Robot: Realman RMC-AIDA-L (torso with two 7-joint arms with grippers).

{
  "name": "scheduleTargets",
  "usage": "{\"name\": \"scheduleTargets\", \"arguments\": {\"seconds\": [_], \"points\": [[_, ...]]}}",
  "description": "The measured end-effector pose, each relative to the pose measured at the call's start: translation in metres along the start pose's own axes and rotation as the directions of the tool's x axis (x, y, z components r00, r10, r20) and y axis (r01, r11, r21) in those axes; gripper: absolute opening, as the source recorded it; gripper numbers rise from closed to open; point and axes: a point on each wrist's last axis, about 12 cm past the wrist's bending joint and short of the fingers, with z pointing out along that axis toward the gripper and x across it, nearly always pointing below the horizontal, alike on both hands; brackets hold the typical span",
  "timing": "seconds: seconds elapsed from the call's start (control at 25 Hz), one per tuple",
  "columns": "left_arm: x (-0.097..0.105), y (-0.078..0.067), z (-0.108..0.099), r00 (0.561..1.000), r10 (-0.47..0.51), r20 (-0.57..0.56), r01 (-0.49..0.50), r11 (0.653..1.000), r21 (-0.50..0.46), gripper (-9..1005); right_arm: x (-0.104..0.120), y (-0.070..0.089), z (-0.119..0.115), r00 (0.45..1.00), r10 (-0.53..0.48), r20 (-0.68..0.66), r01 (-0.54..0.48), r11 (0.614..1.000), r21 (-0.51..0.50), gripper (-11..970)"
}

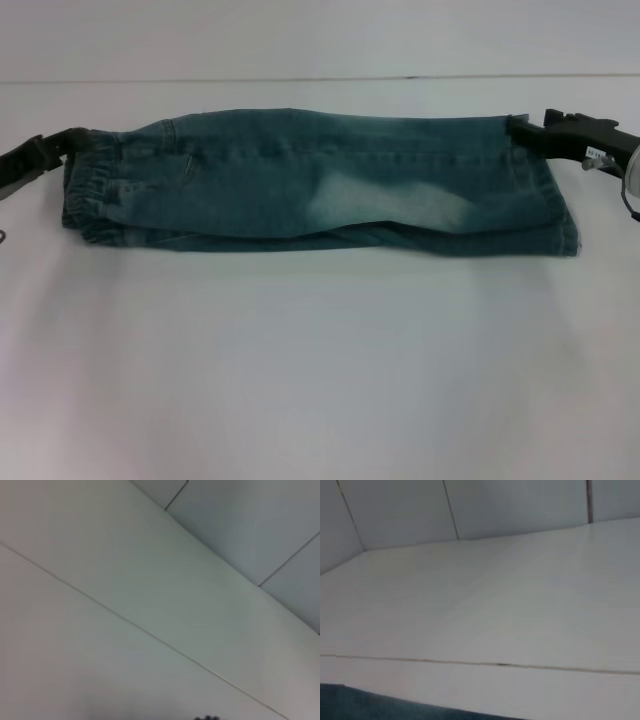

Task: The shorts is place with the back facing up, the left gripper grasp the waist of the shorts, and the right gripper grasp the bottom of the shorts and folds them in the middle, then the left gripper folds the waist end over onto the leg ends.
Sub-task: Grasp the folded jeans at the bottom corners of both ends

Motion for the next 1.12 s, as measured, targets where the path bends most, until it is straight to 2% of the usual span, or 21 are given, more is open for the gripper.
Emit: {"name": "scheduleTargets", "arguments": {"seconds": [0.12, 0.24, 0.32, 0.36, 0.44, 0.52, 0.64, 0.76, 1.12], "points": [[-0.006, 0.003, -0.009, 1.000, 0.019, -0.005, -0.019, 1.000, 0.017, 496, -0.001, 0.000, -0.007, 0.999, 0.030, 0.019, -0.029, 0.998, -0.055, 626], [-0.011, 0.008, -0.024, 0.999, 0.035, -0.011, -0.035, 0.998, 0.044, 551, -0.006, 0.000, -0.023, 0.996, 0.070, 0.048, -0.062, 0.985, -0.163, 718], [-0.012, 0.011, -0.033, 0.999, 0.022, -0.024, -0.020, 0.998, 0.052, 588, -0.010, 0.000, -0.033, 0.995, 0.075, 0.059, -0.059, 0.970, -0.236, 769], [-0.012, 0.014, -0.037, 0.999, -0.003, -0.042, 0.005, 0.999, 0.049, 640, -0.012, 0.001, -0.040, 0.996, 0.067, 0.061, -0.047, 0.958, -0.284, 791], [-0.011, 0.016, -0.041, 0.994, -0.062, -0.092, 0.065, 0.997, 0.031, 745, -0.016, 0.005, -0.051, 0.998, 0.039, 0.053, -0.016, 0.924, -0.383, 833], [-0.009, 0.018, -0.042, 0.985, -0.101, -0.142, 0.103, 0.995, 0.003, 850, -0.019, 0.012, -0.061, 0.999, -0.013, 0.031, 0.027, 0.872, -0.488, 876], [-0.007, 0.015, -0.039, 0.972, -0.119, -0.201, 0.117, 0.993, -0.021, 899, -0.020, 0.022, -0.070, 0.996, -0.087, -0.016, 0.060, 0.802, -0.594, 871], [-0.008, 0.009, -0.032, 0.969, -0.106, -0.223, 0.103, 0.994, -0.028, 948, -0.019, 0.030, -0.070, 0.989, -0.132, -0.063, 0.064, 0.774, -0.629, 867], [-0.014, 0.002, -0.014, 0.977, -0.040, -0.208, 0.026, 0.997, -0.073, 948, -0.011, 0.045, -0.064, 0.983, -0.156, -0.101, 0.051, 0.748, -0.661, 863]]}}
